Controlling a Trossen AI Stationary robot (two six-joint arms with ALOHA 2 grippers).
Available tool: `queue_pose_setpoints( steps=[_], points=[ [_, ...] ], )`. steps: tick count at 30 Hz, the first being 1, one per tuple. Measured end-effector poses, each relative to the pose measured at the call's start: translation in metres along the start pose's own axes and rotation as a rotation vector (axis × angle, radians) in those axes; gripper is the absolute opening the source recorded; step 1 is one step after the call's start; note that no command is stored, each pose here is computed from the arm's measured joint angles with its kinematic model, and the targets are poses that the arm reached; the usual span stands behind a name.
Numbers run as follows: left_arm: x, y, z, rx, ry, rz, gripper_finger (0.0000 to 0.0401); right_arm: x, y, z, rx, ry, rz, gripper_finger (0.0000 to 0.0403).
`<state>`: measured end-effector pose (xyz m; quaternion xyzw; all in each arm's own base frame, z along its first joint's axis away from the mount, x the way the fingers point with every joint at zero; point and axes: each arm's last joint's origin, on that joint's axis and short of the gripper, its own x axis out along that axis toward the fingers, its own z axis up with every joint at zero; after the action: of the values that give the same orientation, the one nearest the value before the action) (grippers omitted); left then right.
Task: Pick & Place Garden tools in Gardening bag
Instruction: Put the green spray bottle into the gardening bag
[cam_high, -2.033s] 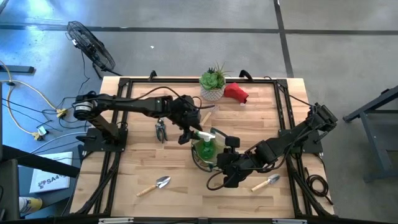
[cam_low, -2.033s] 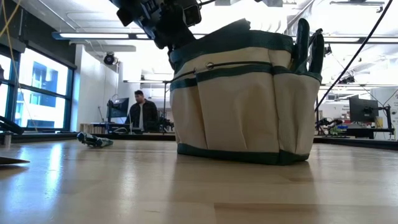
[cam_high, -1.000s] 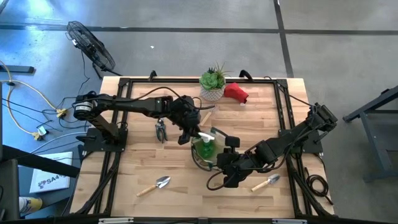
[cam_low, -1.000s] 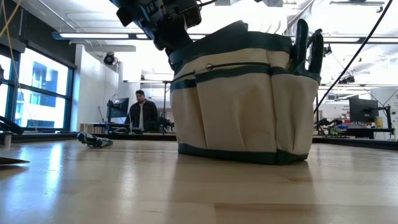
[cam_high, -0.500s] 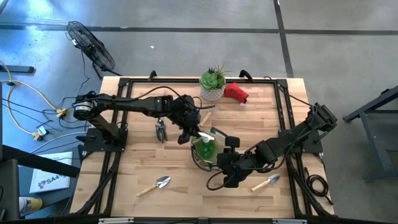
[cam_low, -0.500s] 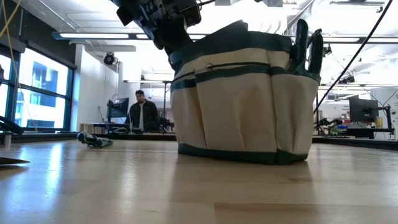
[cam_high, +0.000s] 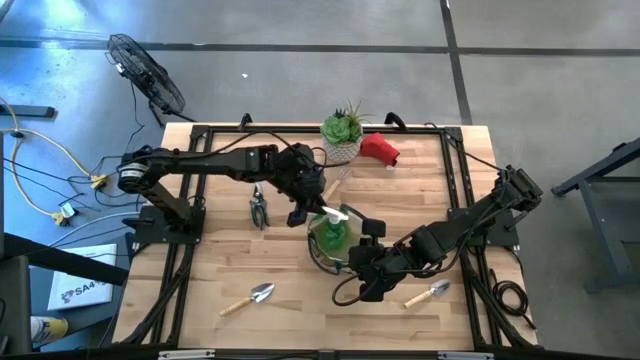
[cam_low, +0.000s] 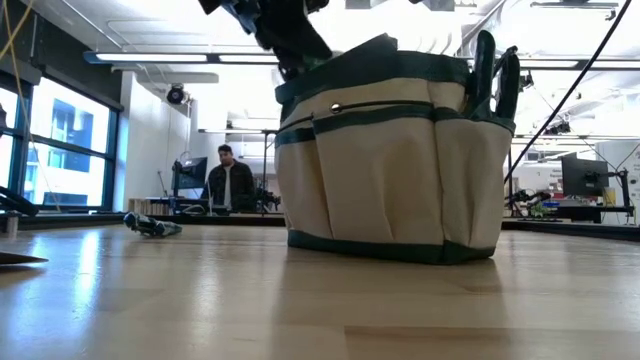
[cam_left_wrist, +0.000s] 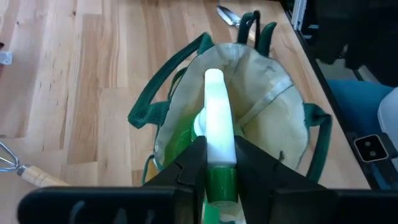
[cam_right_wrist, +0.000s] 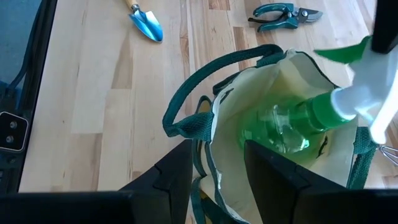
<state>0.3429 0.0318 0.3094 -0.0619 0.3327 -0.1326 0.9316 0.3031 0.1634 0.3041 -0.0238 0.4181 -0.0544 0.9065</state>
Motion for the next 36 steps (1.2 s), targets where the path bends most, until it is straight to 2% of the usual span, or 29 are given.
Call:
queue_pose_setpoints(
  steps=[3, 9, 16, 20, 26, 31, 36],
  points=[
    [-0.005, -0.005, 0.007, 0.017, 0.01, -0.004, 0.007, 0.0, 0.0, 0.0, 0.0, 0.0, 0.0, 0.0137],
    [-0.01, -0.021, 0.019, 0.056, 0.001, 0.031, 0.005, 0.0, 0.0, 0.0, 0.002, 0.0, 0.0, 0.0137],
    [-0.006, -0.036, 0.019, 0.117, 0.015, -0.023, 0.0068, 0.0, 0.0, 0.0, 0.002, 0.0, 0.0, 0.0137],
    [-0.004, -0.042, 0.02, 0.153, 0.007, -0.037, 0.0062, 0.0, 0.0, 0.0, 0.002, 0.0, 0.0, 0.0137],
    [-0.003, -0.044, 0.022, 0.199, -0.015, -0.07, 0.0054, 0.0, 0.0, 0.0, 0.002, 0.0, 0.0, 0.0137],
    [0.008, -0.042, 0.018, 0.238, 0.01, -0.127, 0.0065, 0.0, 0.0, 0.0, 0.002, 0.0, 0.0, 0.0137],
    [0.024, -0.037, 0.014, 0.256, 0.024, -0.16, 0.0057, 0.0, 0.0, 0.0, 0.002, 0.001, 0.0, 0.0137]
  ],
)
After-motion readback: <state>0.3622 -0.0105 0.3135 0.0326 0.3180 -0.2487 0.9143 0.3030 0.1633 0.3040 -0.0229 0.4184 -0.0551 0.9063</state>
